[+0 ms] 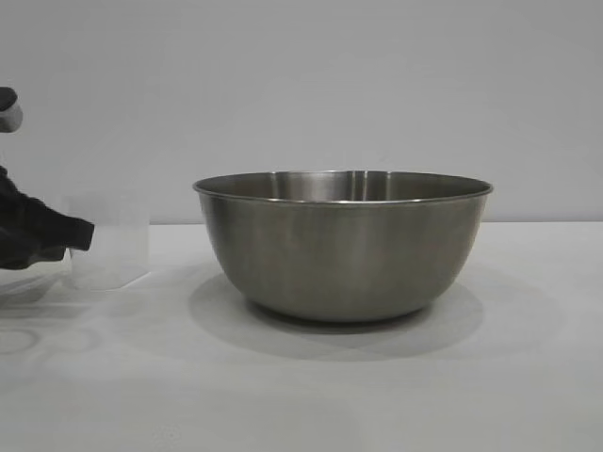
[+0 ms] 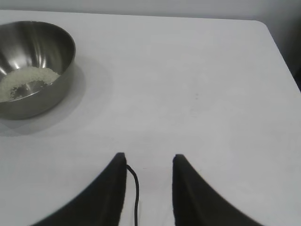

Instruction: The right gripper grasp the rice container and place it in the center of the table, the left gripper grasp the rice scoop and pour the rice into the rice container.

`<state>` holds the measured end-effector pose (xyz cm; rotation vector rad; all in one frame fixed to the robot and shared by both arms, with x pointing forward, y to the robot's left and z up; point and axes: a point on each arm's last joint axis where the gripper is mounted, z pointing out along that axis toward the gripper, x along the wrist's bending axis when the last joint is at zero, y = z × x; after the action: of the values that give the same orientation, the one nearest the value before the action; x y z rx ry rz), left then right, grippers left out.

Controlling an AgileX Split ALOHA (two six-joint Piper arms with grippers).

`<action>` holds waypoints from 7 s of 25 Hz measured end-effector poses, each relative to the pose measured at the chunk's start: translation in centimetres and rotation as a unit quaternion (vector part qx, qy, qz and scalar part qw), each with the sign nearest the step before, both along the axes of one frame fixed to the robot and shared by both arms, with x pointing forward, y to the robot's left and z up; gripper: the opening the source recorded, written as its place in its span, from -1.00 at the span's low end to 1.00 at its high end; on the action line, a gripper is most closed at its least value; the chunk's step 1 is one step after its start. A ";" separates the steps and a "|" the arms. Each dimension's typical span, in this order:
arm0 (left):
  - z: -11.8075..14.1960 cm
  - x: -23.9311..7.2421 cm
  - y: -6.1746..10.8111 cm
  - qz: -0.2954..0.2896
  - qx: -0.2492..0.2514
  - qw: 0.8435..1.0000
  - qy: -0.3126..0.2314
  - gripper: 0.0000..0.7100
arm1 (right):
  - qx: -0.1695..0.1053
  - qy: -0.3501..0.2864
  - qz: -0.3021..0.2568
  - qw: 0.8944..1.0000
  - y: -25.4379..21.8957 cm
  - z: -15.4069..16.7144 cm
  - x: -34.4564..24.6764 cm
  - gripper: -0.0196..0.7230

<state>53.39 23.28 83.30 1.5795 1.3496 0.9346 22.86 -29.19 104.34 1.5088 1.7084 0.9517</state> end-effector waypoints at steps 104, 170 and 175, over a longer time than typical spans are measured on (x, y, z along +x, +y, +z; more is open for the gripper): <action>21.0 -28.9 6.4 -0.088 0.036 0.988 0.125 0.35 | 0.000 0.000 0.000 1.000 0.0 0.0 0.0 -0.27; 21.0 -30.4 6.6 0.054 0.017 0.996 0.074 0.35 | 0.001 0.000 0.031 1.000 0.0 0.0 -0.1 -0.27; 21.0 -30.4 6.6 0.054 0.017 0.996 0.074 0.35 | 0.001 0.000 0.031 1.000 0.0 0.0 -0.1 -0.27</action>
<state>23.04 29.85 104.32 1.6410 1.5429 0.9248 22.81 -29.24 104.35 1.4638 1.7645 0.9852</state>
